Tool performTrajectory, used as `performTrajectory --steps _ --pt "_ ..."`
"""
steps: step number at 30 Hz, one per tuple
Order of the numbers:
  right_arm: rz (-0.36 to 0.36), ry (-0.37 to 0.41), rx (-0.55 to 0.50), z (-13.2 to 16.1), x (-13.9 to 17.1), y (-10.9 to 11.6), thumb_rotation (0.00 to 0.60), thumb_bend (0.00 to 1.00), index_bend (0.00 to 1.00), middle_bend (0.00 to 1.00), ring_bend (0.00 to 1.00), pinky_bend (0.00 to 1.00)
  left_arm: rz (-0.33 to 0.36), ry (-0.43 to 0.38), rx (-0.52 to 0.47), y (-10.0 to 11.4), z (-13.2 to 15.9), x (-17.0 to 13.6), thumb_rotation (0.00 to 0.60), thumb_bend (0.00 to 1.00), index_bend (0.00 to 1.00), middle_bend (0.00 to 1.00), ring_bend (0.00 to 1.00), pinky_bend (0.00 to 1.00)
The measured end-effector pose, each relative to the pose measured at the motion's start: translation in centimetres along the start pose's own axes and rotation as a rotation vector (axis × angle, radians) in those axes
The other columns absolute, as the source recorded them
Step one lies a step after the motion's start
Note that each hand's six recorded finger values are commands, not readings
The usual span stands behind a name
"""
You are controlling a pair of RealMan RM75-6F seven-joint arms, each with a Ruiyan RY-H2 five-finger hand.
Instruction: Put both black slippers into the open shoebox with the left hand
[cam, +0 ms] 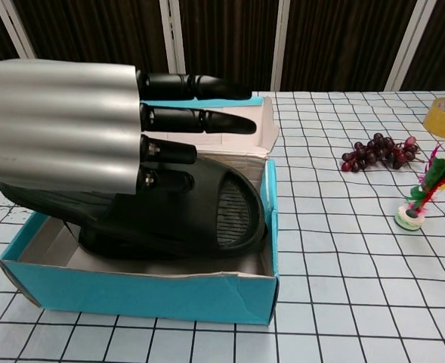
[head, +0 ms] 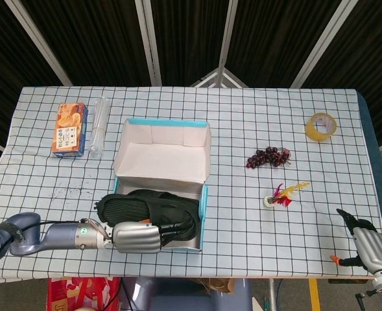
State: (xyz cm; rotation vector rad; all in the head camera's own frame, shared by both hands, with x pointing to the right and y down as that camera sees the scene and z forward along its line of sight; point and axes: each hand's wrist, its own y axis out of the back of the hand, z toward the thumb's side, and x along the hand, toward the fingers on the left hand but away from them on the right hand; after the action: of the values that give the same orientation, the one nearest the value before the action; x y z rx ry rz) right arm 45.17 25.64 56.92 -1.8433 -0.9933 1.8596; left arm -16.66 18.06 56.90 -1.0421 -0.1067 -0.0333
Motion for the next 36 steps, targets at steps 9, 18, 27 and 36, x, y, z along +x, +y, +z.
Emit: performTrajectory --steps 9,18,27,36 --pt "-0.003 -0.003 -0.005 -0.1 0.0 0.1 0.6 0.16 0.07 0.15 0.21 0.11 0.012 -0.006 -0.028 -0.8 1.3 0.8 0.6 0.48 0.5 0.54 0.08 0.07" --pt "-0.001 -0.001 -0.007 -0.1 -0.1 0.2 0.6 0.16 0.07 0.15 0.21 0.11 0.022 -0.025 -0.023 -1.3 1.9 0.9 0.6 0.48 0.5 0.54 0.08 0.07" --pt "0.002 -0.005 -0.012 -0.3 0.1 0.1 0.6 0.16 0.07 0.15 0.21 0.11 0.029 -0.039 -0.025 -2.2 3.2 1.1 0.6 0.48 0.5 0.54 0.08 0.07" --pt "0.003 -0.008 -0.013 -0.4 0.1 -0.1 0.6 0.16 0.07 0.15 0.21 0.11 0.016 -0.042 -0.03 -3.2 4.6 1.2 0.6 0.46 0.43 0.48 0.08 0.07"
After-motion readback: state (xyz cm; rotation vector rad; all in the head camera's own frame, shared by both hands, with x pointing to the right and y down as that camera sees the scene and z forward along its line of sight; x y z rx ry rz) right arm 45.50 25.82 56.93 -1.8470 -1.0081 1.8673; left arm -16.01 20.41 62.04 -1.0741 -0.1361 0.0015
